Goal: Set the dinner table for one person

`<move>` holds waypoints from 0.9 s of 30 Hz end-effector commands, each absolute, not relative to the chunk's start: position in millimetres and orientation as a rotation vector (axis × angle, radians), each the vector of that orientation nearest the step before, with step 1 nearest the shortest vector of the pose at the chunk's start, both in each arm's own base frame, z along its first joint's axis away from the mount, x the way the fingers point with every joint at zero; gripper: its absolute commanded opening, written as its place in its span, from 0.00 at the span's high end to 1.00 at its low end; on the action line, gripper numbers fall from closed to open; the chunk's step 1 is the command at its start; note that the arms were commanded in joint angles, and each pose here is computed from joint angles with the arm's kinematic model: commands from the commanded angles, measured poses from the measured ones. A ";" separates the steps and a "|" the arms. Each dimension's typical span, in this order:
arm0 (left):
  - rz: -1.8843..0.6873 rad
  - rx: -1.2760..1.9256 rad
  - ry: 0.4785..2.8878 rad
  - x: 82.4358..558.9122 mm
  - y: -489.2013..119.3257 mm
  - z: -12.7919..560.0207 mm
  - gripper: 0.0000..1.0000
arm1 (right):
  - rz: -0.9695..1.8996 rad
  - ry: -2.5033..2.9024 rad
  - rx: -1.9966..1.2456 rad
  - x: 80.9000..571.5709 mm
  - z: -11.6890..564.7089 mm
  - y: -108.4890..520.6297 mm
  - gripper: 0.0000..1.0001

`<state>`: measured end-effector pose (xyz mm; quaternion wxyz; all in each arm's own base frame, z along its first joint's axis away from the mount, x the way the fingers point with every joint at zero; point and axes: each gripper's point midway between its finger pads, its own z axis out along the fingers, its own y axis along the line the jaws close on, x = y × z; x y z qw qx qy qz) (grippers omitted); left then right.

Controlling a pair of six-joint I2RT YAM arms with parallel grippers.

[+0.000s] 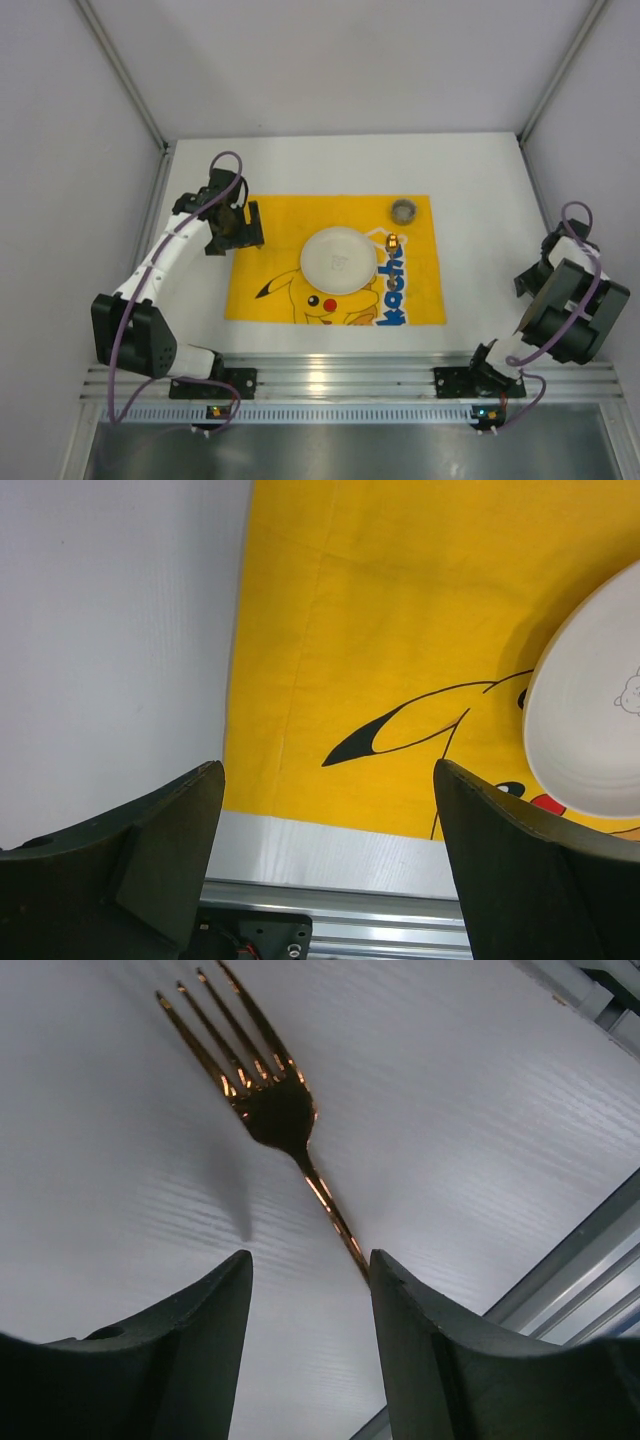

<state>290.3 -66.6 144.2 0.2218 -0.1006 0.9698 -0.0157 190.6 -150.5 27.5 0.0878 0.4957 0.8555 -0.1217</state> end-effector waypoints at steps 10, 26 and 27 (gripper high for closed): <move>-0.013 -0.244 2.628 293.8 -60.2 154.6 0.10 | -0.318 2.521 1.598 189.6 11.5 -171.3 0.61; -0.049 -0.288 2.591 295.8 -62.8 152.8 0.10 | -0.262 2.665 1.326 230.5 8.3 -131.9 1.00; -0.061 -0.288 2.584 297.6 -64.5 154.0 0.10 | -0.260 2.625 1.289 244.8 22.0 -129.1 1.00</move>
